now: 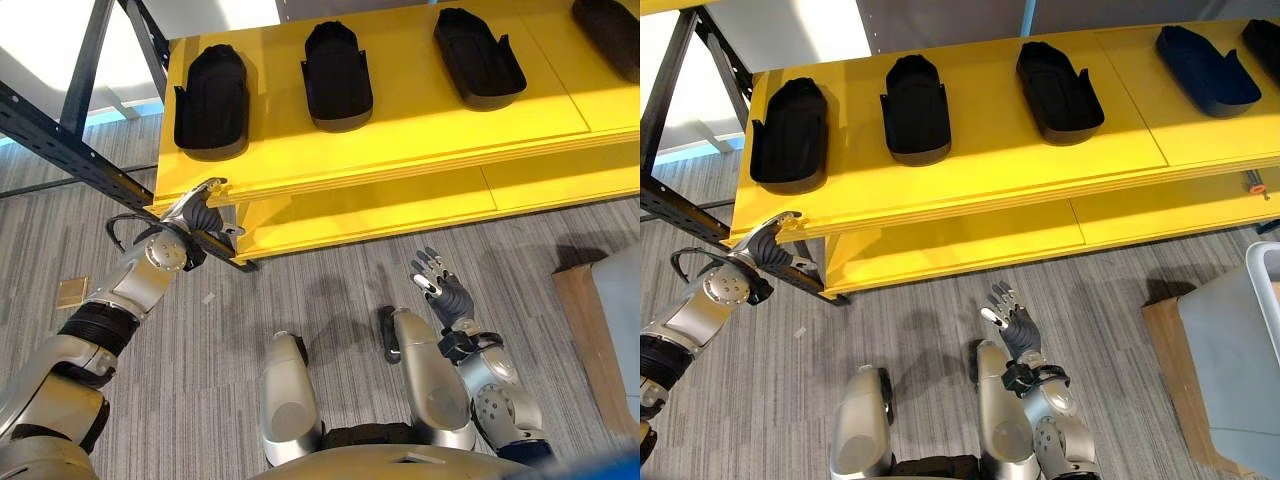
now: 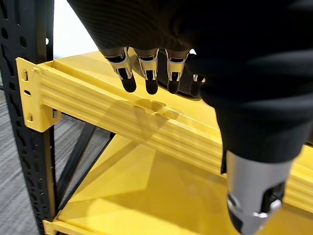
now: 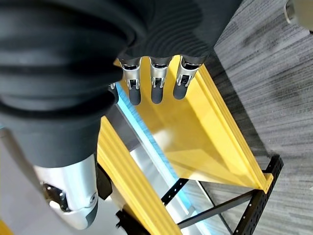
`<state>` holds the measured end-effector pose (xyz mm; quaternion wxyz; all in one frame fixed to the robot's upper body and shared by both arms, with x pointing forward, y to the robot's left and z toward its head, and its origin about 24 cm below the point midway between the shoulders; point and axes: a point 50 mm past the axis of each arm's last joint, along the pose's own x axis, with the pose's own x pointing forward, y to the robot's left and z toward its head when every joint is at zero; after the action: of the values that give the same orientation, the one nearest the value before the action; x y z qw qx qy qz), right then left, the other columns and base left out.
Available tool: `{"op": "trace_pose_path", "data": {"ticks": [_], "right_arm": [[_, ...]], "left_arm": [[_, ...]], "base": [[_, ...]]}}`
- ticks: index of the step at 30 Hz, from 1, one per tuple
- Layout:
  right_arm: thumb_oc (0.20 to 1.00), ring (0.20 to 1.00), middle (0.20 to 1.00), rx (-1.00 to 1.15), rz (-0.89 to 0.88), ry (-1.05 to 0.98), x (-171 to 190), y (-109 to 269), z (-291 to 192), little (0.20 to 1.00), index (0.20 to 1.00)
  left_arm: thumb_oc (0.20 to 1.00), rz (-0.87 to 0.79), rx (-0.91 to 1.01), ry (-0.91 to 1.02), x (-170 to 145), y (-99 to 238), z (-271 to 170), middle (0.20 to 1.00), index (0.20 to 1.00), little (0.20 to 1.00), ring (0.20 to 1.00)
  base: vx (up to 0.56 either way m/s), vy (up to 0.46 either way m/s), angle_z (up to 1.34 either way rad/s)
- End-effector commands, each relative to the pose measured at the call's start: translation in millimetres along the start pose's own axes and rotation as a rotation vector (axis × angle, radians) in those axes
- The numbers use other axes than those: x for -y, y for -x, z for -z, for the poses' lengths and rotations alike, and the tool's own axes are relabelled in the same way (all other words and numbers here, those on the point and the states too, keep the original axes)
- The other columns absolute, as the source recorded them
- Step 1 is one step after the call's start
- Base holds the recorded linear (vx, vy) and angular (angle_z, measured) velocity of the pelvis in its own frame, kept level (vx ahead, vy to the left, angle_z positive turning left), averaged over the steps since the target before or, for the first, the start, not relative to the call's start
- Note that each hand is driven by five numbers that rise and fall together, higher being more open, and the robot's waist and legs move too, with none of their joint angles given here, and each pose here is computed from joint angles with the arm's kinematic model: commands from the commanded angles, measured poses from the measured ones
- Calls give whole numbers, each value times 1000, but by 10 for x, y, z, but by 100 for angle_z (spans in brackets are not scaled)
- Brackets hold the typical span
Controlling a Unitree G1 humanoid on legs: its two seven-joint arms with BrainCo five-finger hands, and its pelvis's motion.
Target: Move parts from the plastic box to the shelf.
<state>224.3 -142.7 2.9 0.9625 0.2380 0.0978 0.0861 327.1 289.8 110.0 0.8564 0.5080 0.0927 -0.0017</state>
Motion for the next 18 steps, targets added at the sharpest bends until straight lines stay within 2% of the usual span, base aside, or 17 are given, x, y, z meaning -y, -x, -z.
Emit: {"op": "trace_pose_path", "data": {"ticks": [1, 18], "right_arm": [[1000, 1000, 1000, 101, -36, -57, -43, -40, -150, 1000, 1000], [1000, 1000, 1000, 102, -43, -54, -20, -24, -141, 1000, 1000]], "left_arm": [[1000, -82, 47, -6, -404, -95, -182, 1000, 1000, 1000, 1000], [1000, -73, 104, -137, -679, -217, -507, 1000, 1000, 1000, 1000]], "base": [[0, 0, 0], [10, -13, 1]]}}
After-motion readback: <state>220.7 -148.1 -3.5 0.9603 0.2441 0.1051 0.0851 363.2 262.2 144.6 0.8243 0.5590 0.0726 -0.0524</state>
